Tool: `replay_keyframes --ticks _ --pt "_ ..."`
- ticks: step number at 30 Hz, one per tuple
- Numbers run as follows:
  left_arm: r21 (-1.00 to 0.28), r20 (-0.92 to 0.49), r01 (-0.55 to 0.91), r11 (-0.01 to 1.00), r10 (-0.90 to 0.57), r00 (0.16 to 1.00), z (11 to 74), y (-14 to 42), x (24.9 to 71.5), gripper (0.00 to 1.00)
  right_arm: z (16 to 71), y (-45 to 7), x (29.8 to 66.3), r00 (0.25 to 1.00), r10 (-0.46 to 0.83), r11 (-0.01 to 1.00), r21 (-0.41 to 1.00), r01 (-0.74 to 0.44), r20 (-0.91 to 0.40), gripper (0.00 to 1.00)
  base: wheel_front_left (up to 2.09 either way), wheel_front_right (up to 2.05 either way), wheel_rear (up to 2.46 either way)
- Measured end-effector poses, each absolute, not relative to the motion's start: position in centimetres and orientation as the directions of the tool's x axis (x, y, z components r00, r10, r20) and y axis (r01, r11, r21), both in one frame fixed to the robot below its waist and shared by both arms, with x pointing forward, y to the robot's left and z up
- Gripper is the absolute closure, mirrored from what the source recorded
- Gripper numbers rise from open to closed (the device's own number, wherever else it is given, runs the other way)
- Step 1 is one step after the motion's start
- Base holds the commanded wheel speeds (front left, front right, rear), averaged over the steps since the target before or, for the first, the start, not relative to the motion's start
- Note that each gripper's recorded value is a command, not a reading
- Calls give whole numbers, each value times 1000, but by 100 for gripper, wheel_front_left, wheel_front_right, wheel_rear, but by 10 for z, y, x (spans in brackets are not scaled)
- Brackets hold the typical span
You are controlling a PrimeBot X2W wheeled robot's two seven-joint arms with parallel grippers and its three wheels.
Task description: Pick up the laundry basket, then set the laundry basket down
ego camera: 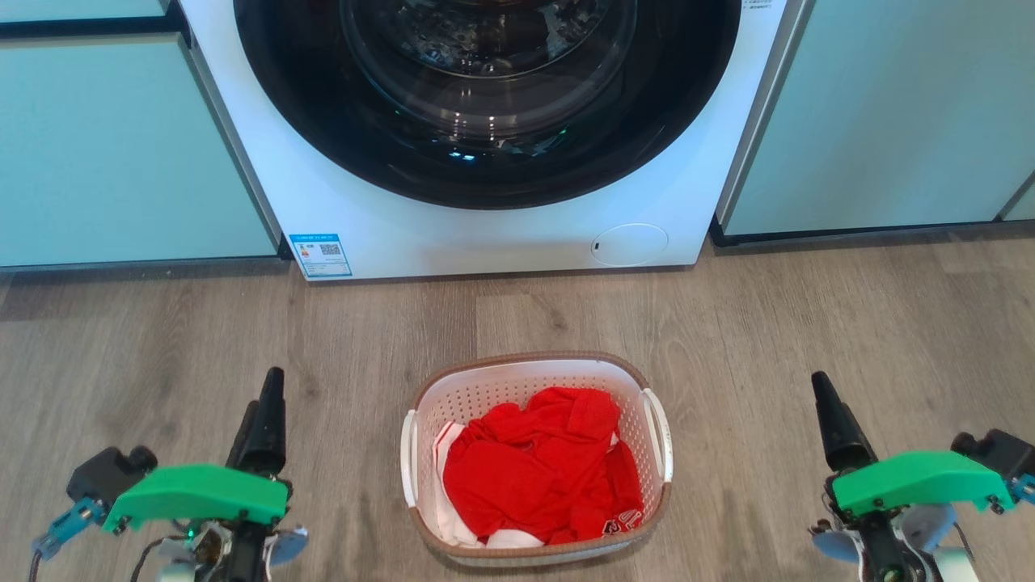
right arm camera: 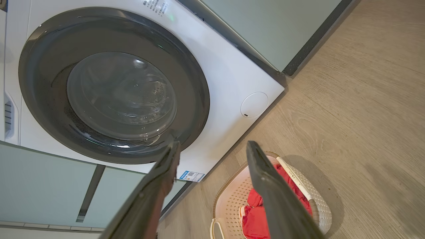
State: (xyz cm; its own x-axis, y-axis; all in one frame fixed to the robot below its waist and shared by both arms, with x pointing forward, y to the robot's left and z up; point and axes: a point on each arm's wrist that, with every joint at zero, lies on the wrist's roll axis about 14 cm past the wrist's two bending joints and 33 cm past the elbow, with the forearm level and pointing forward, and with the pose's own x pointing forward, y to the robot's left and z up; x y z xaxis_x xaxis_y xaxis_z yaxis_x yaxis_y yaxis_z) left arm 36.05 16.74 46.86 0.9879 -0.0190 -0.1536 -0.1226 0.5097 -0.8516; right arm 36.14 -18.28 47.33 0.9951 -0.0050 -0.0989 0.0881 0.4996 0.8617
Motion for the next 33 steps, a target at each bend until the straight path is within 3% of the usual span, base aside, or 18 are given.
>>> replay_keyframes --ticks 17,33 --pt "-668 -127 -77 740 -12 992 475 161 361 0 481 -168 362 997 37 691 722 20 -64 0 0 0 0" --pt "-476 -118 -53 878 -4 993 473 160 353 0 488 -161 361 998 61 822 568 -35 -26 0 0 0 0"
